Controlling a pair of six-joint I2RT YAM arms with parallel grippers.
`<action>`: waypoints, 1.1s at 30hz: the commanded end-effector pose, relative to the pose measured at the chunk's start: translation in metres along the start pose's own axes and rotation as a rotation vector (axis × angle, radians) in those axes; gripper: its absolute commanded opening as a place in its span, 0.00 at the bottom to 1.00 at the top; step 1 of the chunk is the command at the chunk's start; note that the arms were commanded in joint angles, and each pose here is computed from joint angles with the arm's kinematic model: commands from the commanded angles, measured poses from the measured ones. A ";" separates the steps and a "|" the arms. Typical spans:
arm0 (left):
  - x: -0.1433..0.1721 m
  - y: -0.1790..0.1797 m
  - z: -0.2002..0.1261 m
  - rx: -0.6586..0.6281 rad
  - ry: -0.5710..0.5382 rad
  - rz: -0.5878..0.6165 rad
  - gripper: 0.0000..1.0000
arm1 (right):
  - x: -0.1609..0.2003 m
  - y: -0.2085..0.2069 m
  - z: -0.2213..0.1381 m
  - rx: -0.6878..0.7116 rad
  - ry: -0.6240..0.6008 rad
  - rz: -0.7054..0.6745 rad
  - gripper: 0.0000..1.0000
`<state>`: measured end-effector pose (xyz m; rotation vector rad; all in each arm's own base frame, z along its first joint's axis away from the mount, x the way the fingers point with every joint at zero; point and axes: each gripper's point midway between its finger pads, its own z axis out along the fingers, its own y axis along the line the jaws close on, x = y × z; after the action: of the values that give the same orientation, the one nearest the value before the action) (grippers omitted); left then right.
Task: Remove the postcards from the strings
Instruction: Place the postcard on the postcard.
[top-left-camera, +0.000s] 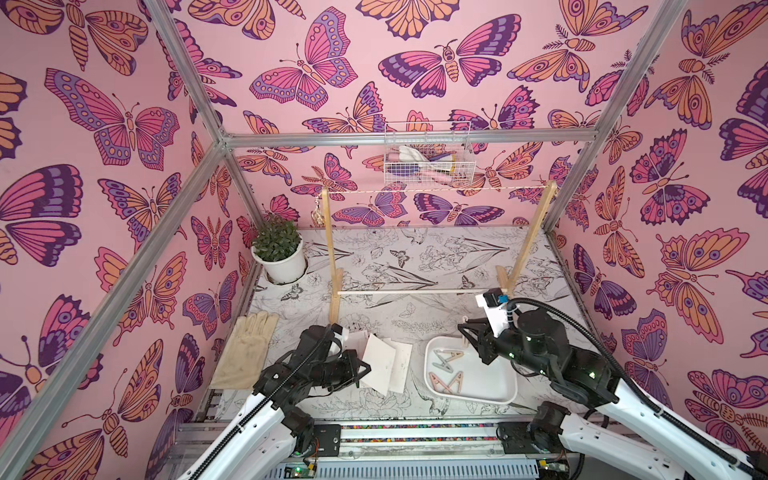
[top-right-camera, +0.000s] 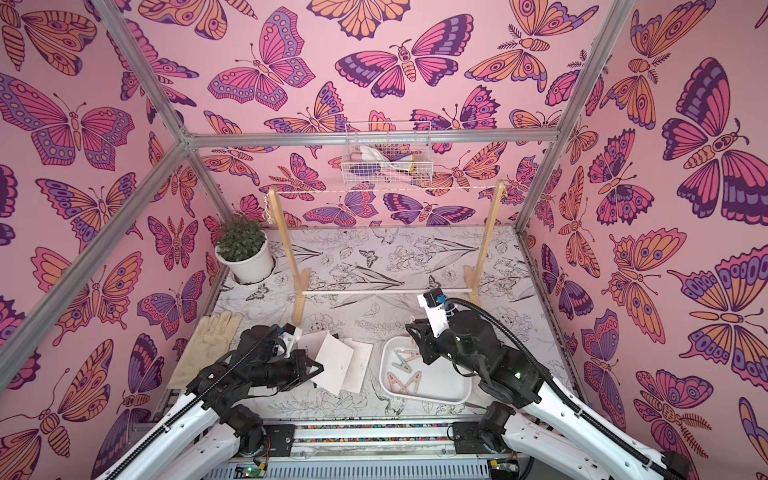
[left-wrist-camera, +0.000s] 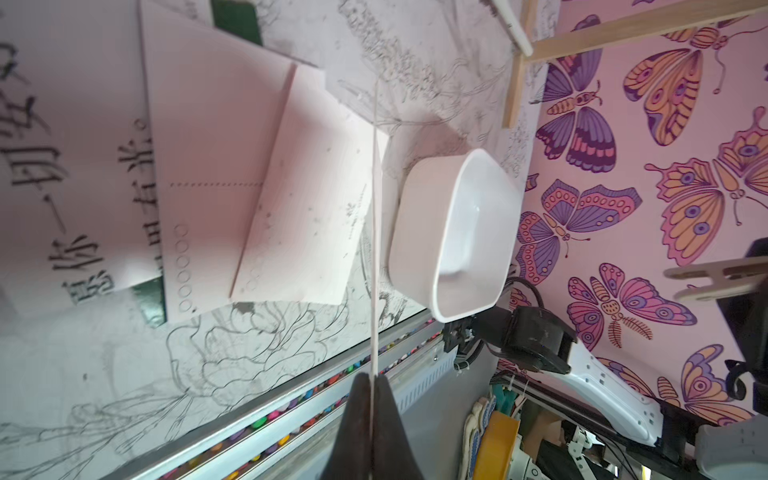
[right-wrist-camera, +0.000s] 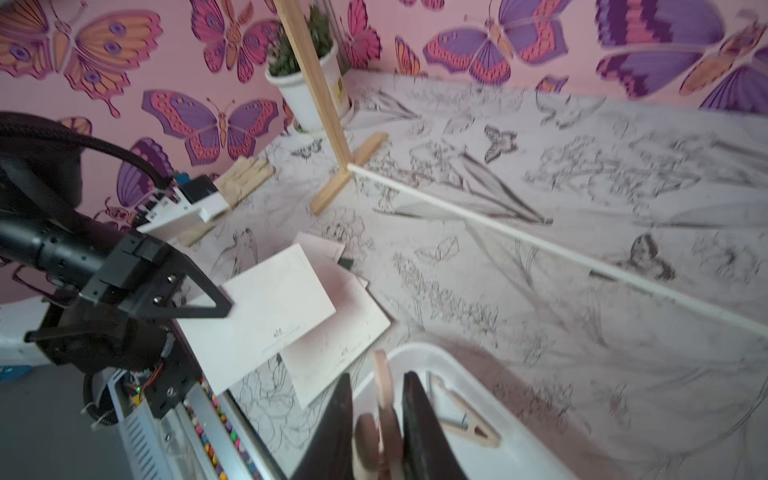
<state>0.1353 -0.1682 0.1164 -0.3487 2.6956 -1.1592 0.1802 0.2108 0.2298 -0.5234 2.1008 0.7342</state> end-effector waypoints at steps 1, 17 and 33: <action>0.016 0.041 0.007 -0.150 0.043 -0.167 0.00 | 0.040 -0.004 0.009 0.011 0.114 0.099 0.02; -0.015 0.025 -0.003 -0.201 -0.057 -0.057 1.00 | 0.084 -0.040 0.025 0.199 0.227 0.066 0.48; -0.188 -0.076 -0.141 -0.468 -0.897 0.720 1.00 | -0.068 -0.090 0.009 0.526 -0.267 -0.104 0.64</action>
<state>0.2602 -0.1045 0.2698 0.0234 2.1165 -0.3718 0.2484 0.1792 0.2180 -0.2887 2.0590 0.3143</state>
